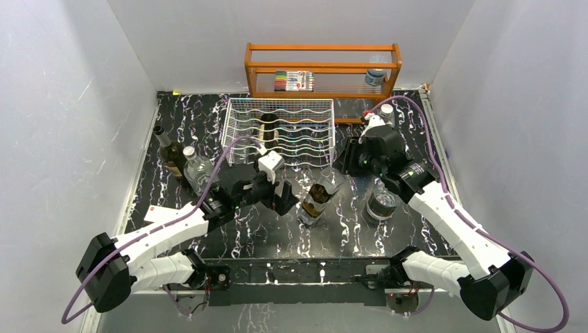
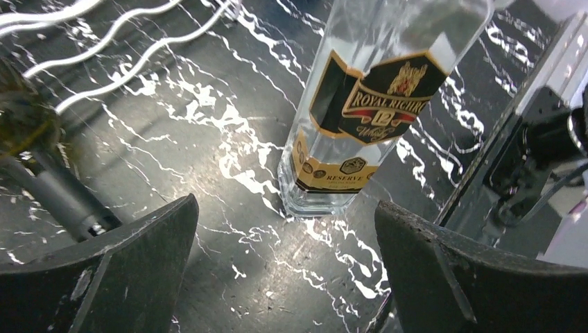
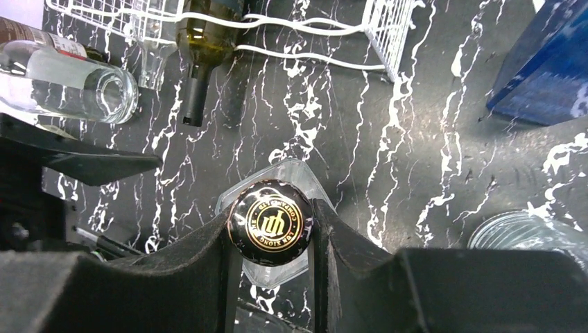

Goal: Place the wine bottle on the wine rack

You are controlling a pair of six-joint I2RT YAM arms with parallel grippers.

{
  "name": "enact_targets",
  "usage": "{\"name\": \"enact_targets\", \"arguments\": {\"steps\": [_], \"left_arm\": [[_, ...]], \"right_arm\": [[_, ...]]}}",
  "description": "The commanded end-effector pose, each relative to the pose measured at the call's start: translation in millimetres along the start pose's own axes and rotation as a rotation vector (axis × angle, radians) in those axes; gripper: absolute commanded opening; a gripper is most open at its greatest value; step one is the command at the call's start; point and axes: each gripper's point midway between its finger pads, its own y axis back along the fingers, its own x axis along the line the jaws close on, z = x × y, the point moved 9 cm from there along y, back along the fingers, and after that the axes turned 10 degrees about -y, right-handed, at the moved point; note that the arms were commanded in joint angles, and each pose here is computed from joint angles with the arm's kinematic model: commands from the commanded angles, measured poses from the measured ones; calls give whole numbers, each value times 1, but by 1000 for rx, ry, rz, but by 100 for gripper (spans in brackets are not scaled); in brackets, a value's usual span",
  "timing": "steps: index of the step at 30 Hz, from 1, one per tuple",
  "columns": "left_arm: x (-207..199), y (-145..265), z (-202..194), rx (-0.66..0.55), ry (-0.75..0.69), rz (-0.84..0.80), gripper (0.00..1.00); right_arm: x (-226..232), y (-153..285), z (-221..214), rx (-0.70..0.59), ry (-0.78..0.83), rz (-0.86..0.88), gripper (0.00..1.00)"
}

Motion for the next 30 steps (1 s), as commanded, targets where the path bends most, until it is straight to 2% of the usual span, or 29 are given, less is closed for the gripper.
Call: {"name": "enact_targets", "arguments": {"steps": [1, 9, 12, 22, 30], "left_arm": [[-10, -4, -9, -52, -69, -117, 98], [-17, -20, -26, -144, -55, -127, 98], [-17, -31, -34, -134, -76, -125, 98], [-36, -45, -43, -124, -90, -362, 98], [-35, -56, -53, -91, -155, -338, 98]], "right_arm": [[20, 7, 8, -35, -103, 132, 0], [15, 2, -1, -27, -177, 131, 0], [13, 1, -3, -27, -188, 124, 0], [11, -2, -7, -10, -192, 117, 0], [13, -4, -9, 9, -206, 141, 0]]}}
